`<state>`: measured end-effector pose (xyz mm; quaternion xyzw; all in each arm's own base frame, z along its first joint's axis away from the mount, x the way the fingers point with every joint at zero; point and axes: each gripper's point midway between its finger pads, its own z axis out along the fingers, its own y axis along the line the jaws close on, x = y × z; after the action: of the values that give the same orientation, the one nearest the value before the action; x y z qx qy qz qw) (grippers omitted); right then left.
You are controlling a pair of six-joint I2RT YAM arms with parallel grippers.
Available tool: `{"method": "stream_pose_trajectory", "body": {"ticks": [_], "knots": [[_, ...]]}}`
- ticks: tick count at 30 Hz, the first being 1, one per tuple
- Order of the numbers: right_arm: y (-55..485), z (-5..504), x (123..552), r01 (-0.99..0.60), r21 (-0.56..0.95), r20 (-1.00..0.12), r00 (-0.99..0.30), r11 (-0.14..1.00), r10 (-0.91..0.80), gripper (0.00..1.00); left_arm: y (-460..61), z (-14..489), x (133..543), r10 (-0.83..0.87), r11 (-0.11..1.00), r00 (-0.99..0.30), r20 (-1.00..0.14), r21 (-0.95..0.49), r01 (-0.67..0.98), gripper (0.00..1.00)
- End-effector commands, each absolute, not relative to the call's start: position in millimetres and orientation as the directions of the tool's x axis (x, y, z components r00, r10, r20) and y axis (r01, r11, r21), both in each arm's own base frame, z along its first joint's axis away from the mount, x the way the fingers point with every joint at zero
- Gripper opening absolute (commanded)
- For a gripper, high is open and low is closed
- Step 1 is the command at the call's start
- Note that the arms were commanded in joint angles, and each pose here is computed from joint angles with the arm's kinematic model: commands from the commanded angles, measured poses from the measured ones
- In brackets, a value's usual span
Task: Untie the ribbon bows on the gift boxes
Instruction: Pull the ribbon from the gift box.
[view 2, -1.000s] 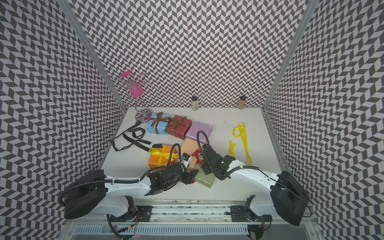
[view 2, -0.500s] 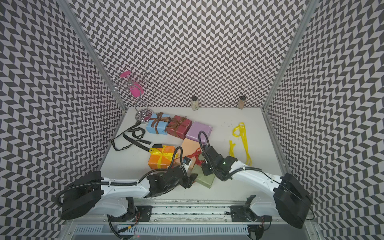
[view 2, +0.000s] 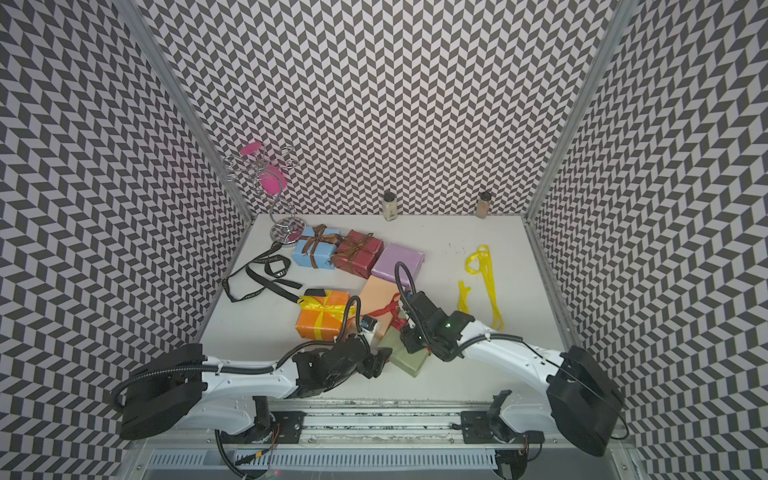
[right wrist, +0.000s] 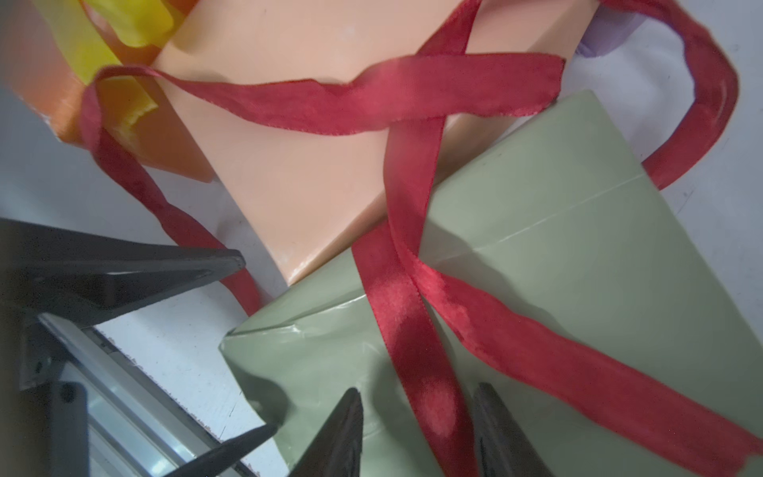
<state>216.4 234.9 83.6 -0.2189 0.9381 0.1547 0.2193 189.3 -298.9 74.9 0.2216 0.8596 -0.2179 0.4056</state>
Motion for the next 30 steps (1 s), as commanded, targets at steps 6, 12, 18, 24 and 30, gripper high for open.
{"method": "stream_pose_trajectory", "body": {"ticks": [6,12,18,24,30], "knots": [[227,74,226,-0.47,0.104,-0.468,-0.801,0.876,-0.374,0.23,-275,56,207,0.205,0.868,-0.595,-0.777,-0.136,0.477,0.75],[229,63,225,-0.473,0.063,-0.437,-0.805,0.879,-0.402,0.2,-271,59,213,0.2,0.872,-0.589,-0.783,-0.131,0.471,0.75],[228,62,224,-0.465,0.043,-0.429,-0.808,0.884,-0.404,0.24,-271,59,213,0.206,0.871,-0.587,-0.783,-0.127,0.475,0.75],[232,86,231,-0.484,0.033,-0.476,-0.777,0.874,-0.412,0.42,-272,63,215,0.21,0.871,-0.576,-0.79,-0.116,0.477,0.75],[237,79,234,-0.52,0.006,-0.446,-0.766,0.854,-0.463,0.42,-274,65,218,0.212,0.871,-0.569,-0.794,-0.11,0.479,0.75]]}}
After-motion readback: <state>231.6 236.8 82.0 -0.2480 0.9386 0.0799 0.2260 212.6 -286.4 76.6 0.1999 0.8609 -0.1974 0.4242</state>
